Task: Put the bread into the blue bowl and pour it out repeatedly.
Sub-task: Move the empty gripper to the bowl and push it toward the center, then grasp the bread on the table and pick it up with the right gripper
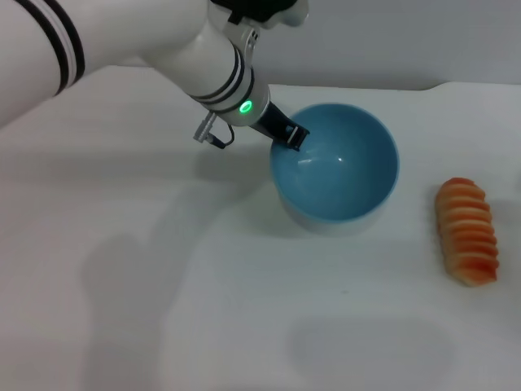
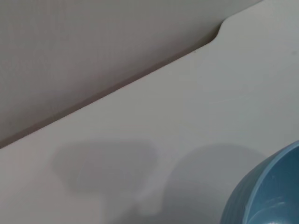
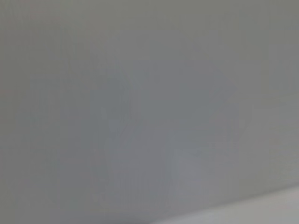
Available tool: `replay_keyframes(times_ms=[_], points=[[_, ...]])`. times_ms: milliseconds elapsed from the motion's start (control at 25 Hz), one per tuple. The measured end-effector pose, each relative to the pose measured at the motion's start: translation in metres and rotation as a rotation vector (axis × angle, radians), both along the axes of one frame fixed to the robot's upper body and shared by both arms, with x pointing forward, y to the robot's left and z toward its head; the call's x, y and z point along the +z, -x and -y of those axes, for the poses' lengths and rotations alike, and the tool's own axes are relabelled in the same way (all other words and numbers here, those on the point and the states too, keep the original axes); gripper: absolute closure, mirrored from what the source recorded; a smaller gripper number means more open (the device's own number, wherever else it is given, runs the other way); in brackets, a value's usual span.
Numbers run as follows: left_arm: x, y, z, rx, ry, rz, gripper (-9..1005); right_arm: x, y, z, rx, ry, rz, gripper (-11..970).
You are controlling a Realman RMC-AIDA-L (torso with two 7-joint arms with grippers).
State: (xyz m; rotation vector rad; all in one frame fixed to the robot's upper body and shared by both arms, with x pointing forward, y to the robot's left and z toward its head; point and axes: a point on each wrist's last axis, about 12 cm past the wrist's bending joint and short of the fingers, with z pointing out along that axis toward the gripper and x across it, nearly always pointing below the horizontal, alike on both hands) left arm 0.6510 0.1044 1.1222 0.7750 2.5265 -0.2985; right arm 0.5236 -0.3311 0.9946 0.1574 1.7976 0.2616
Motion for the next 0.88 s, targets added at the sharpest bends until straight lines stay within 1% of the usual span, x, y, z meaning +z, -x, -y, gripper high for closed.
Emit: replay_keyframes(times_ms=[120,160,280,360,480,640,720,840,880], points=[[0.003,-0.002,-0.002,0.003,-0.012,-0.003,997,0.007,-0.018,0.001,0.107,0.001,-0.071,256],[0.003,-0.003,-0.003,0.006,-0.015,-0.001,997,0.011,-0.021,0.001,0.130,-0.017,-0.082,258],[0.003,-0.005,-0.007,0.025,-0.004,0.007,997,0.030,-0.037,0.005,0.226,-0.080,-0.144,263],[0.003,-0.006,-0.009,0.040,0.006,0.012,997,0.043,-0.046,0.006,0.280,-0.088,-0.202,267],[0.000,-0.007,-0.012,0.054,0.009,0.016,996,0.061,-0.053,0.009,0.325,-0.079,-0.267,272],[-0.001,-0.007,-0.017,0.074,0.021,0.017,996,0.082,-0.056,0.019,0.323,-0.115,-0.382,279],[-0.001,-0.008,-0.018,0.081,0.027,0.018,996,0.092,-0.057,0.023,0.313,-0.098,-0.483,283],[-0.001,-0.009,-0.018,0.084,0.030,0.026,996,0.097,-0.057,0.028,0.260,-0.065,-0.633,288],[-0.001,-0.009,-0.018,0.085,0.030,0.027,996,0.096,-0.057,0.029,0.251,-0.058,-0.655,290]])
